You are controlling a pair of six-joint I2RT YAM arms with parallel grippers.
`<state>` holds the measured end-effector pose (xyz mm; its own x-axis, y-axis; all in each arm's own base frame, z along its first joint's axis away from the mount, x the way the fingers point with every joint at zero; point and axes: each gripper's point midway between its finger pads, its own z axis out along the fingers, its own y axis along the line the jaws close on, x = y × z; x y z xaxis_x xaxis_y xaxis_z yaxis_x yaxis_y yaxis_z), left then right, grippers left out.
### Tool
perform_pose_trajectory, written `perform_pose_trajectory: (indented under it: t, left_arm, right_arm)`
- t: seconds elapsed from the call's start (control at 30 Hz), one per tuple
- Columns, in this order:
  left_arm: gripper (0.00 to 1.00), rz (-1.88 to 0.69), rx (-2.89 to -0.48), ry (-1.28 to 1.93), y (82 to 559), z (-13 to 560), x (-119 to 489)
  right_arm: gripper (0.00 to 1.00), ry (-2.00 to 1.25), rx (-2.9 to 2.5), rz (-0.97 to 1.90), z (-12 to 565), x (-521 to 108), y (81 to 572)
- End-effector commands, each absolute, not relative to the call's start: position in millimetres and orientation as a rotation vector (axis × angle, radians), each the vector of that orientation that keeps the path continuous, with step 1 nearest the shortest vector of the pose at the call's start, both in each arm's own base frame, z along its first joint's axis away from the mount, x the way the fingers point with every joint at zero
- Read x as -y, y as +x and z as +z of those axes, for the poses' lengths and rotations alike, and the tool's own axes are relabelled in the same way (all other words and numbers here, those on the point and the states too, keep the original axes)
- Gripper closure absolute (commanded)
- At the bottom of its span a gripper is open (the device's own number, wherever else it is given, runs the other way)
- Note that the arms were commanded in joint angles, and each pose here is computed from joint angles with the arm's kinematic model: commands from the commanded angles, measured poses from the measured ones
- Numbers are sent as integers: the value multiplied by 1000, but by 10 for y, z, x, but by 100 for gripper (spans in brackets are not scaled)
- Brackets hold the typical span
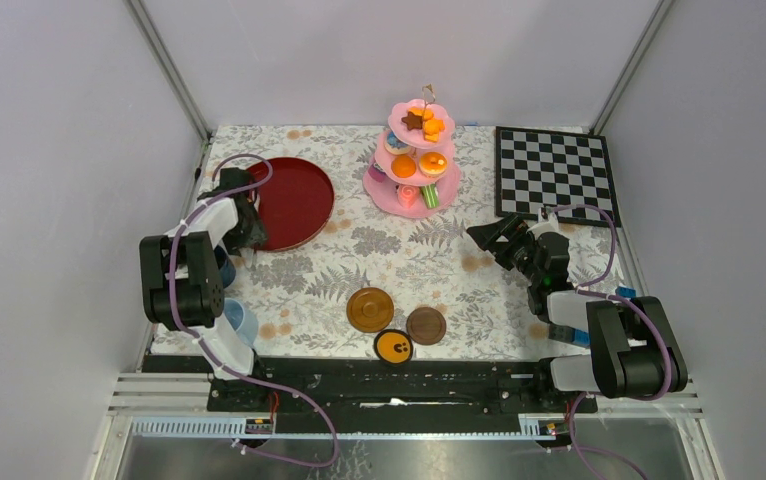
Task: Serve the afternoon tea
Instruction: Pick up the clamp from the tray.
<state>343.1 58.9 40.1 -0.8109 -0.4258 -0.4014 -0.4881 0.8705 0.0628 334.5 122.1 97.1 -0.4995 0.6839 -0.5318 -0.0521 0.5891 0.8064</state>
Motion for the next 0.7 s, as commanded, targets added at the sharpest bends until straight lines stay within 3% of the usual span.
perform_pose_trajectory:
  t: [0.0, 0.23, 0.67]
  left_arm:
    - [49, 276, -2629, -655, 3555, 470, -681]
    - [66, 269, -2610, -643, 3627, 542, -691]
    - [74, 143, -2499, -591, 3681, 1056, -518]
  right_arm:
    - [2, 478, -1845, 1011, 1083, -1228, 3384]
    - [2, 479, -1847, 1013, 1078, -1230, 3387]
    - [2, 479, -1850, 1014, 1073, -1233, 3388]
